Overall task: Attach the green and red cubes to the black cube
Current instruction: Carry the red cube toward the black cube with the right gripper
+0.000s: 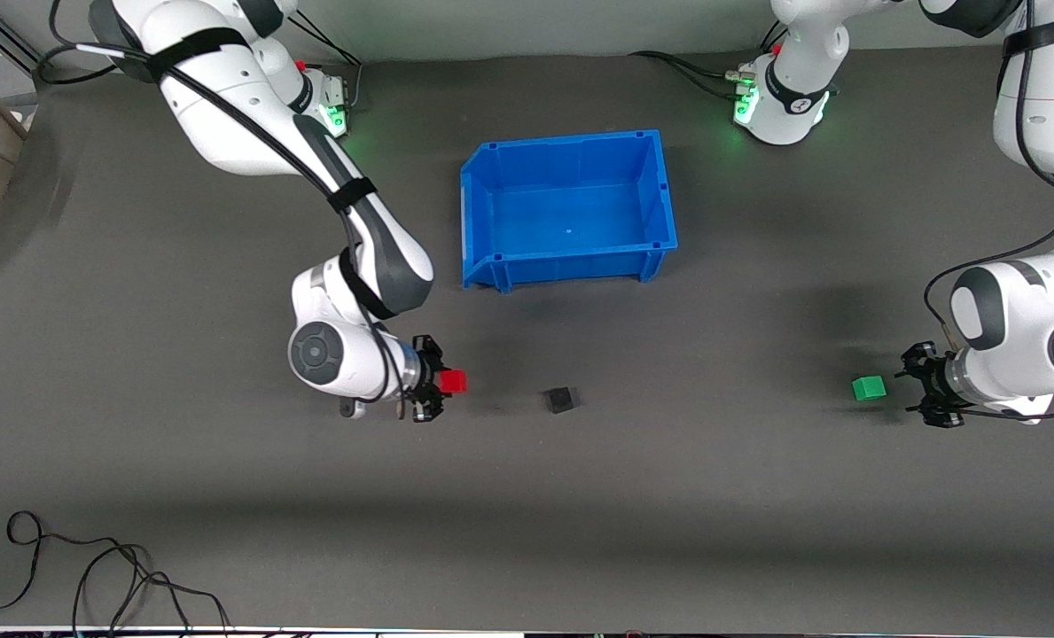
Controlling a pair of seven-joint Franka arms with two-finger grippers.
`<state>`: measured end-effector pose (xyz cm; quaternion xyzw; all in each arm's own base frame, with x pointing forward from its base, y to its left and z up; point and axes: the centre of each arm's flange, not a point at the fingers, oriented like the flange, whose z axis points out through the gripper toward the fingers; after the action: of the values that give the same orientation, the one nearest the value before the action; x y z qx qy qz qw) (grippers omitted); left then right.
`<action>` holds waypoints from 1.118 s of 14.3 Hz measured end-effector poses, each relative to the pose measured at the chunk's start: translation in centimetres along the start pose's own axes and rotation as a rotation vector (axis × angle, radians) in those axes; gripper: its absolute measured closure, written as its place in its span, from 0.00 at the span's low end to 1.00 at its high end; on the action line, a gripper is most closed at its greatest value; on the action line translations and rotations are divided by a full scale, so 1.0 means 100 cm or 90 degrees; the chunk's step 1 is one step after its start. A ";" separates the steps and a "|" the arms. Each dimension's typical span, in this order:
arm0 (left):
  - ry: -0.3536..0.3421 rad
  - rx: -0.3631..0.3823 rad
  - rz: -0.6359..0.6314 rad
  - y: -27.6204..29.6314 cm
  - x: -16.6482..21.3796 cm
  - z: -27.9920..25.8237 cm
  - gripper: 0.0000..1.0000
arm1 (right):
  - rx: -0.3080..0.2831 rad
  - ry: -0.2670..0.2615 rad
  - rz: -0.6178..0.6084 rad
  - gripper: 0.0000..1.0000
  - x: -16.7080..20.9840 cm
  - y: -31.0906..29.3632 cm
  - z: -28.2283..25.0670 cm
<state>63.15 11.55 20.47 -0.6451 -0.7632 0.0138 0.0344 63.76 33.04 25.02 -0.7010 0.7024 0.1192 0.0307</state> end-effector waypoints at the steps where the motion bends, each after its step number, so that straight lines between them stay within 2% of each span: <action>1: -0.001 0.004 0.004 -0.002 -0.004 0.002 0.37 | -0.001 0.000 -0.001 0.60 -0.006 0.001 0.004; 5: -0.002 0.023 0.021 -0.013 -0.022 0.015 0.37 | -0.002 0.002 -0.001 0.60 -0.010 0.000 0.009; 8: -0.002 0.021 0.023 -0.013 -0.035 0.015 0.36 | 0.001 0.002 -0.001 0.60 -0.010 -0.001 0.007; 9: -0.002 0.018 0.023 -0.013 -0.038 0.015 0.41 | 0.001 0.002 -0.001 0.60 -0.010 -0.002 0.007; 10: -0.002 0.015 0.024 -0.014 -0.040 0.016 0.54 | 0.002 0.001 -0.001 0.60 -0.010 -0.002 0.007; 11: -0.002 0.013 0.024 -0.013 -0.041 0.014 0.60 | 0.001 0.002 -0.001 0.60 -0.010 -0.002 0.007; 14: -0.001 0.007 0.028 -0.011 -0.048 0.010 0.60 | 0.000 0.002 0.000 0.60 -0.009 -0.002 0.009; 16: -0.002 -0.009 0.012 -0.002 -0.067 -0.008 0.60 | -0.001 0.003 0.000 0.60 -0.009 -0.002 0.010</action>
<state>64.10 4.89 21.07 -0.6525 -0.7572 0.0098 0.0283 63.86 34.12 24.21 -0.7014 0.7024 0.1181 0.0288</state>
